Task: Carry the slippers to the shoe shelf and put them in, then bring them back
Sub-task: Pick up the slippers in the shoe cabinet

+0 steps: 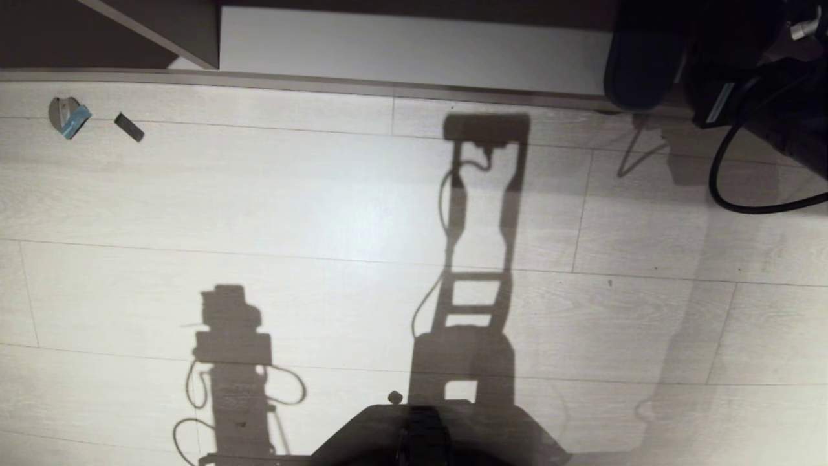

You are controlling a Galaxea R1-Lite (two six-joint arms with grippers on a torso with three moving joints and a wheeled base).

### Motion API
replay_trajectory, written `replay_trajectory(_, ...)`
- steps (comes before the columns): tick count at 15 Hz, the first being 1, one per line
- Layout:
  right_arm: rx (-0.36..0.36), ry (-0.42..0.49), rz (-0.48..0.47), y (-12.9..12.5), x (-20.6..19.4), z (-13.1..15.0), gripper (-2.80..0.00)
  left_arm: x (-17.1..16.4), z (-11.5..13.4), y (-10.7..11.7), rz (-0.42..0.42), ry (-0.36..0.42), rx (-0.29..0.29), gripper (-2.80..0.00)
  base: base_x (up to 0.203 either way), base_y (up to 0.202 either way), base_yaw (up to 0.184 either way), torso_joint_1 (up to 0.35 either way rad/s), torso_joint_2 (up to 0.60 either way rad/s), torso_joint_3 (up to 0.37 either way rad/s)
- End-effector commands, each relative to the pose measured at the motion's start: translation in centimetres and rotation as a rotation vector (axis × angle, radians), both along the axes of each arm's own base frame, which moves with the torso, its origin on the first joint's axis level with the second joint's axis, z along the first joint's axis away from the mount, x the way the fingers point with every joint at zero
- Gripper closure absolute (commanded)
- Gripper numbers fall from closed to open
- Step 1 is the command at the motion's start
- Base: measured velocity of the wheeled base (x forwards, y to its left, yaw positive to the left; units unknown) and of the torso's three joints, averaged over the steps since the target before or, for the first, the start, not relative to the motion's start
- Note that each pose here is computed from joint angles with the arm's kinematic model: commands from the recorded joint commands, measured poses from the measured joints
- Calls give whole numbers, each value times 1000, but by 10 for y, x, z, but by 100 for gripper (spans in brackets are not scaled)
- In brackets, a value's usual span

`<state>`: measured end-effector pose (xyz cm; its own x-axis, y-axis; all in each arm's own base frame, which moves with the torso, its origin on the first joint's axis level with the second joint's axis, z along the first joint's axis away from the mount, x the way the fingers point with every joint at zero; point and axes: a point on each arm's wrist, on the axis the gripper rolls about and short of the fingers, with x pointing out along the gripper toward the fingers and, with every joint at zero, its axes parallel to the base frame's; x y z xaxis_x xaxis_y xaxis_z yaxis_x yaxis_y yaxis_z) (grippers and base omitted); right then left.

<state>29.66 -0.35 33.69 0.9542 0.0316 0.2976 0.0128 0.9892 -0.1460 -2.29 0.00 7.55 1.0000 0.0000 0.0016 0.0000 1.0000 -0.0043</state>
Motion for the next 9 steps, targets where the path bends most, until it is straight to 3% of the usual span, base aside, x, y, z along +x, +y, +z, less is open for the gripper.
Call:
replay_trajectory(1,-17,-18,-25,-7,-7,5,0,0,0,0,0,-1,0,0,0,0,0,0,0,0)
replay_trajectory(6,-34,-67,10,-7,-33,19,0,0,0,0,0,0,0,0,0,0,0,0,0,0)
replay_trajectory(9,-25,-47,46,-5,-59,18,0,0,0,0,0,0,0,0,0,0,0,0,0,0)
